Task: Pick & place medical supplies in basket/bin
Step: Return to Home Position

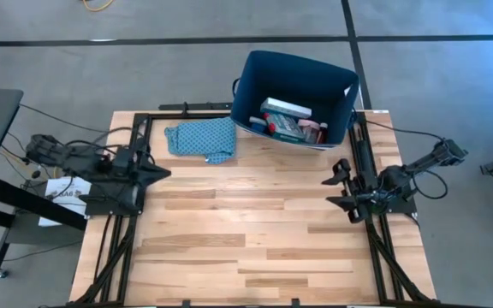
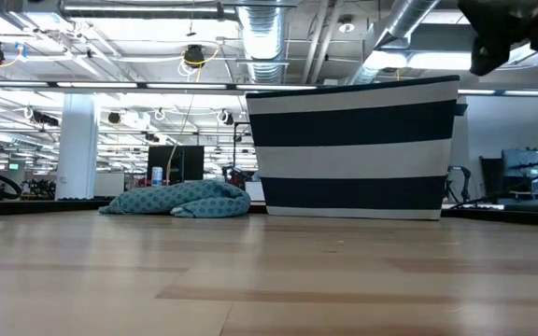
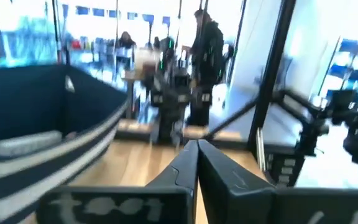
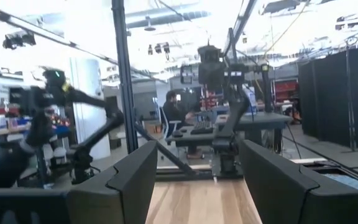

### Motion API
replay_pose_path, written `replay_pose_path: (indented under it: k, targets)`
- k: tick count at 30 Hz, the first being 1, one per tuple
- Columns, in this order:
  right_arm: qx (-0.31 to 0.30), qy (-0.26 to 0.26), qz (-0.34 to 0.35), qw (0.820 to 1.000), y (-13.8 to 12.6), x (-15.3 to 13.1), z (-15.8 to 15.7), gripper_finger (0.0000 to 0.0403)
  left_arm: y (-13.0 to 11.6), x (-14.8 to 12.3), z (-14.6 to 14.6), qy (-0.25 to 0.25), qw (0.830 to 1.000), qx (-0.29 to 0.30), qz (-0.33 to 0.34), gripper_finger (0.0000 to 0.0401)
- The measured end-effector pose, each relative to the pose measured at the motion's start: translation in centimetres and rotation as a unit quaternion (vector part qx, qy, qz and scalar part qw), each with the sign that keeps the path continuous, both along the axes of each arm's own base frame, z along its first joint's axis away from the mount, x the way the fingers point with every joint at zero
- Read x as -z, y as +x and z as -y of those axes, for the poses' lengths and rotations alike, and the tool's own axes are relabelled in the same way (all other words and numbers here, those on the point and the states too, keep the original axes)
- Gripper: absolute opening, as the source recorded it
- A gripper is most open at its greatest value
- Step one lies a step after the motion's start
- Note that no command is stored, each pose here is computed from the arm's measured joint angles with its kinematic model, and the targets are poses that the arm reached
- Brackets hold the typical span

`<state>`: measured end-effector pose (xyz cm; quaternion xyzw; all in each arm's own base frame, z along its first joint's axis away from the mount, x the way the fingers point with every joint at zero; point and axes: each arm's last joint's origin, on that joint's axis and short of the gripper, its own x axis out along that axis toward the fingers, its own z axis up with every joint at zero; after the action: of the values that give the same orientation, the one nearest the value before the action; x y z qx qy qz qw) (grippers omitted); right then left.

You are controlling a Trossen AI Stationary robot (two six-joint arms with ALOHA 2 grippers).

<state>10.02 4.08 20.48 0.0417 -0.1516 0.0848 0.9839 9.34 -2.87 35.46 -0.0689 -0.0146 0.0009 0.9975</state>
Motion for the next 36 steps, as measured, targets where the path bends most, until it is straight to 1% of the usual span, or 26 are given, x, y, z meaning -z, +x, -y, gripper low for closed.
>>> replay_pose_path:
  k: [6,8,11,13,14,16,18,20,23,26,27,29,33,36]
  targets:
    - [0.000,0.001,0.002,1.000,-0.6,0.6,0.3,0.0220,-3.1,3.3,-1.3,0.007,0.996,0.012,0.084,0.0000]
    - [0.000,-0.001,-0.002,1.000,-0.7,0.7,0.4,0.0220,-4.1,4.4,-1.5,0.023,0.993,0.041,0.108,0.0000]
    - [0.004,-0.010,-0.004,1.000,-0.9,0.8,0.4,0.0220,-5.0,6.4,-1.5,0.052,0.983,0.099,0.147,0.0000]
    - [0.007,-0.019,-0.005,1.000,-0.9,0.9,0.5,0.0220,-4.4,7.2,-1.1,0.071,0.977,0.118,0.162,0.0000]
    - [0.009,-0.023,-0.004,1.000,-0.9,0.9,0.5,0.0220,-4.1,7.7,-0.9,0.082,0.976,0.129,0.157,0.0000]
    - [0.009,-0.025,-0.006,1.000,-0.9,1.0,0.5,0.0220,-3.6,8.1,-0.6,0.088,0.972,0.145,0.164,0.0000]
    - [0.006,-0.015,-0.007,1.000,-0.9,1.0,0.5,0.0220,-2.6,9.1,-0.2,0.091,0.975,0.132,0.152,0.0000]
    - [0.001,0.002,-0.010,1.000,-0.9,0.9,0.5,0.0220,-2.0,10.7,0.1,0.094,0.978,0.138,0.128,0.0000]
    - [-0.007,0.023,-0.020,1.000,-0.9,1.1,0.5,0.0220,-1.7,11.7,0.2,0.083,0.973,0.137,0.164,0.0000]
    - [-0.012,0.037,-0.032,0.999,-0.8,1.3,0.4,0.0220,-1.1,13.6,0.5,0.084,0.975,0.133,0.157,0.0000]
    - [-0.014,0.040,-0.036,0.998,-0.8,1.3,0.4,0.0221,-1.1,13.8,0.4,0.081,0.975,0.127,0.164,0.0000]
    - [-0.007,0.033,-0.041,0.999,-0.8,1.4,0.4,0.0221,-1.1,14.1,0.4,0.077,0.974,0.122,0.174,0.0000]
    - [0.021,-0.003,-0.034,0.999,-0.7,1.4,0.6,0.0221,-0.8,15.3,0.5,0.066,0.976,0.128,0.161,0.0000]
    - [0.024,-0.007,-0.033,0.999,-0.7,1.4,0.8,0.0221,-0.8,15.3,0.5,0.061,0.974,0.126,0.177,0.0000]
